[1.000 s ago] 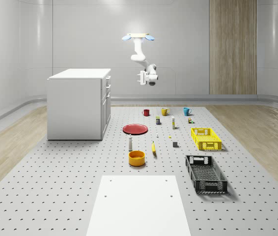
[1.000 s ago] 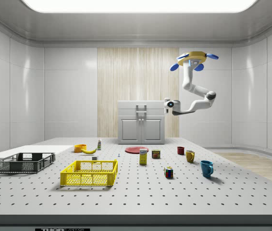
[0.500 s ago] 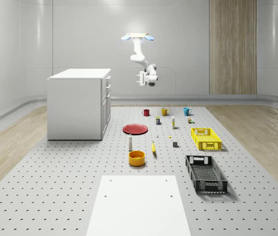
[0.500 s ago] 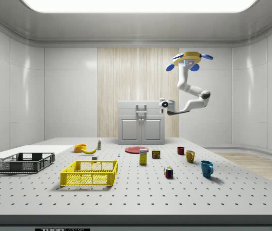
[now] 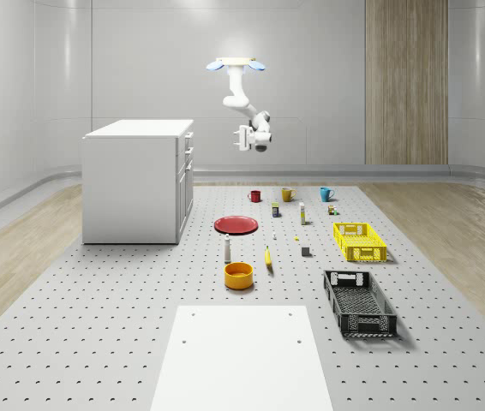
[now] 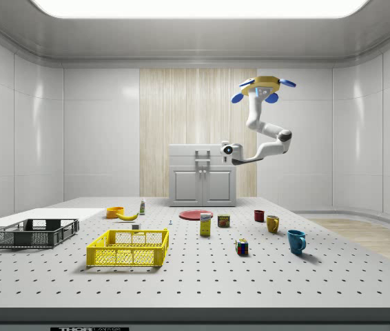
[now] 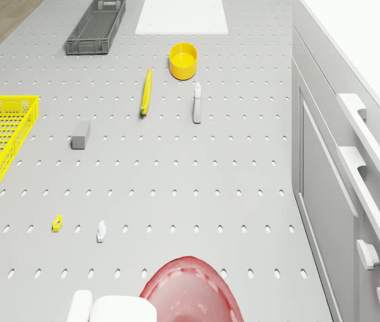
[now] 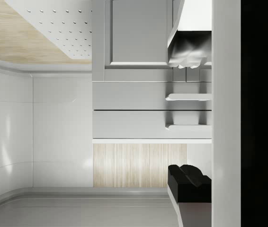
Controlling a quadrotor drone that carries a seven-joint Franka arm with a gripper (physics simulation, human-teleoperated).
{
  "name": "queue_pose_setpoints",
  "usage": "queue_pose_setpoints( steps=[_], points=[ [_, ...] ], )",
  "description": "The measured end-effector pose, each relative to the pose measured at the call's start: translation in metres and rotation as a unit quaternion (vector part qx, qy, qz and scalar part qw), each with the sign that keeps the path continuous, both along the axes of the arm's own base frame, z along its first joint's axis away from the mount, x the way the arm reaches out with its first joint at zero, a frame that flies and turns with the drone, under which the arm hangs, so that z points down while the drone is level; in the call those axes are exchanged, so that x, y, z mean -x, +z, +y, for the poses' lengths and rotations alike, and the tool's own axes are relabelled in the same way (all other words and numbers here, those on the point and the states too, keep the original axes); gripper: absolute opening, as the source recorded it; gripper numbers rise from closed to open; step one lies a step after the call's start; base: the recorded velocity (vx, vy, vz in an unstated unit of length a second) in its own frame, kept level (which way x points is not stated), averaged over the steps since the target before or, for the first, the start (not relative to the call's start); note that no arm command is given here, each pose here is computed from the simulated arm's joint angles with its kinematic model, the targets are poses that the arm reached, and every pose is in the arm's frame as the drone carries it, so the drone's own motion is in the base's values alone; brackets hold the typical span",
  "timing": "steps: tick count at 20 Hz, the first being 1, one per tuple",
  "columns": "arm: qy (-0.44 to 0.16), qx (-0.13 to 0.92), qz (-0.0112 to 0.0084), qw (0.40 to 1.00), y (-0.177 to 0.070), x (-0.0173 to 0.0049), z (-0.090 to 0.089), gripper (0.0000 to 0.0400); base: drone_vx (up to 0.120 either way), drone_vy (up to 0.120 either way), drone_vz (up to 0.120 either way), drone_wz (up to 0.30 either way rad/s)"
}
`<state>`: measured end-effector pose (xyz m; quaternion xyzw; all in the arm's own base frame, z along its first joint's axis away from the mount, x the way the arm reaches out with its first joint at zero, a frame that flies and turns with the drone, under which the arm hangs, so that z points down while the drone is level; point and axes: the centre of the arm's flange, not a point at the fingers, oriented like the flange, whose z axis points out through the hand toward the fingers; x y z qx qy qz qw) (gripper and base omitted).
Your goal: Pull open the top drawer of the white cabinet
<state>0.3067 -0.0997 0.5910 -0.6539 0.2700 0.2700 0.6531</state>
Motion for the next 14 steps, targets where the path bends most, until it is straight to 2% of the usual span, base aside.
queue_pose_setpoints(
  steps=[5,14],
  points=[
    [0.0,0.0,0.0,1.0,0.0,0.0,0.0,0.0305,0.12,-0.112,0.0,0.0],
    [0.0,0.0,0.0,1.0,0.0,0.0,0.0,0.0305,0.12,0.0,0.0,0.0]
  ],
)
